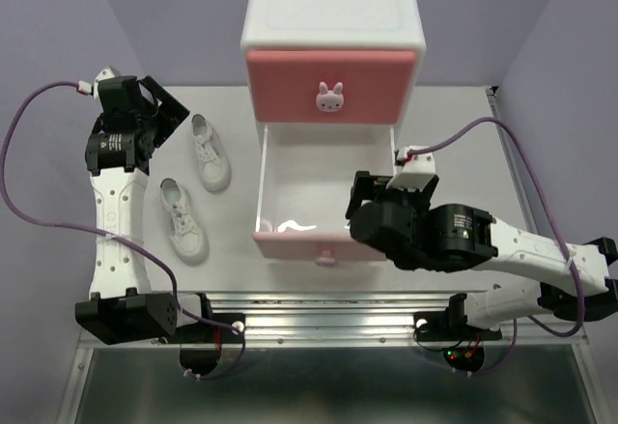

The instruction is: Place and organize the shoes in the shoe cabinet

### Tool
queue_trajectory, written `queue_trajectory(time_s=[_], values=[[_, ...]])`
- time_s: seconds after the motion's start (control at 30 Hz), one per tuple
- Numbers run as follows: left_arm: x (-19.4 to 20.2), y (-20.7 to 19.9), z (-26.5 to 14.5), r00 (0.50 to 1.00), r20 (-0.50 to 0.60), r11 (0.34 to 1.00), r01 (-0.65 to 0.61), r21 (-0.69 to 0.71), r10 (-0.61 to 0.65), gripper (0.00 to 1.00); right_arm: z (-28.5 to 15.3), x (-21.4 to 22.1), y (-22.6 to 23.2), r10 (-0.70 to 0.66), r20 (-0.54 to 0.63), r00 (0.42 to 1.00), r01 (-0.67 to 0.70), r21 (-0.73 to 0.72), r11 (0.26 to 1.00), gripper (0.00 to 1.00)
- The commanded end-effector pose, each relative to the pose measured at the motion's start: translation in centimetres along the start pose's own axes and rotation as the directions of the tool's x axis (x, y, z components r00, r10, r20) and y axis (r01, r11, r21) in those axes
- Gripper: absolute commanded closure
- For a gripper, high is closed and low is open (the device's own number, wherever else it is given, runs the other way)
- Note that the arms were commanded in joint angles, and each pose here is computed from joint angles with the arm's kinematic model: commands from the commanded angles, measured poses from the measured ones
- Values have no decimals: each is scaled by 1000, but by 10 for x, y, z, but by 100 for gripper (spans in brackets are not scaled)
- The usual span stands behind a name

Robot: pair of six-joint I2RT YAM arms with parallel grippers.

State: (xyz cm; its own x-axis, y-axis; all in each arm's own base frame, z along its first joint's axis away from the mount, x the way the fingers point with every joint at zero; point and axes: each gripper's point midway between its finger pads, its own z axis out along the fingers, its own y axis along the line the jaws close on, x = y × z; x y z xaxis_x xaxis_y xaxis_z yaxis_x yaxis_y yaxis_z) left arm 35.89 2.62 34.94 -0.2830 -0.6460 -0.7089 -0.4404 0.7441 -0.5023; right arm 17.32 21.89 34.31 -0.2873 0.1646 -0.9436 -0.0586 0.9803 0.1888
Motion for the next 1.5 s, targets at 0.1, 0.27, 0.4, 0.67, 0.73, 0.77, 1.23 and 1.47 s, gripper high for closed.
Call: queue_trajectory(time_s=[0.1,0.27,0.4,0.67,0.73,0.77,1.23,1.47], values=[[21,61,-9,1000,8,989,22,-143,-21,1,29,-65,11,65,98,993,-57,-80,995,0],[63,117,4,994,-71,961,65,-268,-87,1,46,-84,-12,34,127,991,-35,3,999,0],[86,145,9,987,-84,944,105,-312,-137,1,54,-90,-50,102,138,985,-110,56,992,0],[123,176,26,979,-180,933,27,-360,-97,1,94,-69,-105,42,66,997,-55,214,975,0],[127,181,29,977,-190,929,22,-369,-99,1,103,-59,-110,65,23,998,-69,202,977,0],[136,185,32,972,-209,928,20,-373,-105,1,110,-57,-123,83,17,996,-84,237,968,0],[185,201,60,942,-328,952,-38,-304,-67,4,133,-22,-168,172,-81,982,-139,313,940,0],[194,221,75,935,-347,924,-63,-377,-78,12,128,-20,-170,191,-75,979,-160,306,938,0]])
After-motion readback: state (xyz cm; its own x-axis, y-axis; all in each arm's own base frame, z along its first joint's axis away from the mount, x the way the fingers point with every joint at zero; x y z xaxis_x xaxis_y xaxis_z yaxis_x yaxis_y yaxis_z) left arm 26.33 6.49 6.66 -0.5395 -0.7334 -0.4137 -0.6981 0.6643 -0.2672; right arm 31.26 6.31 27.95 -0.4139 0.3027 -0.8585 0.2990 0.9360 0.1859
